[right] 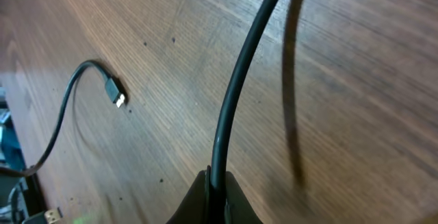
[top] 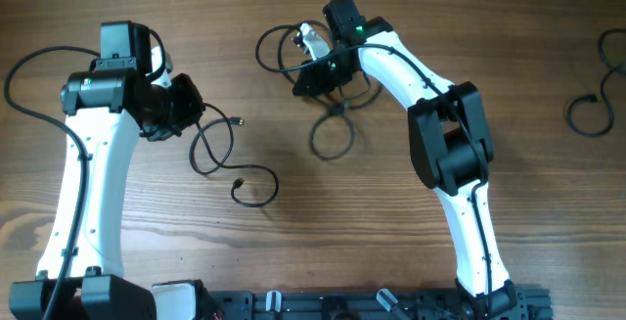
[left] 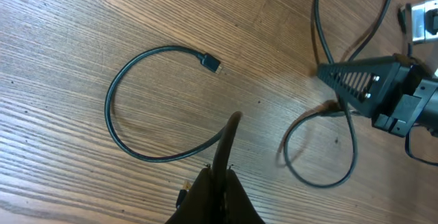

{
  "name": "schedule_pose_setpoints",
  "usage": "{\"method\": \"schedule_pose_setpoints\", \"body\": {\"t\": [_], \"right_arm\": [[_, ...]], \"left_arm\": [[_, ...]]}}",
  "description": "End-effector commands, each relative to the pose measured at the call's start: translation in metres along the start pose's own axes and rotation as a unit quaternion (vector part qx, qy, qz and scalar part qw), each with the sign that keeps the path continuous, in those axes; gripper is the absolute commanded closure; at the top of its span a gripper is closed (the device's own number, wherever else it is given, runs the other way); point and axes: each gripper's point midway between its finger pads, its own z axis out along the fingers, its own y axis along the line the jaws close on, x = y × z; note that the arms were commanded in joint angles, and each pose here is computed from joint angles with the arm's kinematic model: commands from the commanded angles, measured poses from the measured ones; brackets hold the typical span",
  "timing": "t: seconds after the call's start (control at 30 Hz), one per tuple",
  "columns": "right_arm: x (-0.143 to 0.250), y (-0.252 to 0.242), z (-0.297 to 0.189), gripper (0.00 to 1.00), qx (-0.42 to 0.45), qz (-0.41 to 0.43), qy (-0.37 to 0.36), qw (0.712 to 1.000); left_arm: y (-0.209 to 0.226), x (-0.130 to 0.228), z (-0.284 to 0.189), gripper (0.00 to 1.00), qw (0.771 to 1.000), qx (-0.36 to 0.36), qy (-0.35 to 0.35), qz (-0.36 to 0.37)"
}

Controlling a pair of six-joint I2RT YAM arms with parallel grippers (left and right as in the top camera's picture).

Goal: Untangle cables

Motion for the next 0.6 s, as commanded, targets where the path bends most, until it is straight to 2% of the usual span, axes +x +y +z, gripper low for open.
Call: {"method": "schedule_pose_setpoints", "body": {"t": [0.0, 0.03, 0.07, 0.13, 0.17, 0.27, 0.3, 0.43, 0.57], "right_arm": [[-0.033, 0.026, -0.086, 0.96, 0.002, -0.014, -0.080, 0.997], [-0.042, 0.031, -0.114, 0.96, 0.015, -0.013, -0.107, 0.994], [-0.054, 0.039, -0.171, 0.96, 0.048, -0.008, -0.163, 0.985], [-0.060, 0.043, -0.253, 0.96, 0.104, 0.015, -0.244, 0.964], [-0.055, 0.044, -0.323, 0.96, 0.153, 0.029, -0.311, 0.938], [-0.037, 0.038, -0.412, 0.96, 0.228, 0.050, -0.394, 0.889], [-0.019, 0.027, -0.465, 0.96, 0.283, 0.068, -0.439, 0.850], [0.013, -0.014, -0.539, 0.96, 0.374, 0.114, -0.488, 0.780], [0.024, -0.083, -0.559, 0.96, 0.424, 0.146, -0.481, 0.753]], "left_arm": [[-0.003, 0.001, 0.002, 0.96, 1.000, 0.008, 0.002, -0.003], [-0.003, 0.000, 0.002, 0.96, 1.000, 0.009, -0.001, -0.002], [-0.004, -0.001, 0.002, 0.96, 1.000, 0.010, -0.003, -0.002], [-0.004, -0.002, 0.002, 0.96, 1.000, 0.011, -0.004, -0.002], [-0.004, -0.002, 0.002, 0.96, 1.000, 0.011, -0.004, -0.001], [-0.005, -0.002, 0.002, 0.96, 1.000, 0.012, -0.006, -0.001], [-0.005, -0.003, 0.002, 0.96, 1.000, 0.013, -0.007, -0.001], [-0.006, -0.004, 0.002, 0.96, 1.000, 0.014, -0.010, 0.000], [-0.006, -0.005, 0.002, 0.96, 1.000, 0.015, -0.012, 0.000]]}}
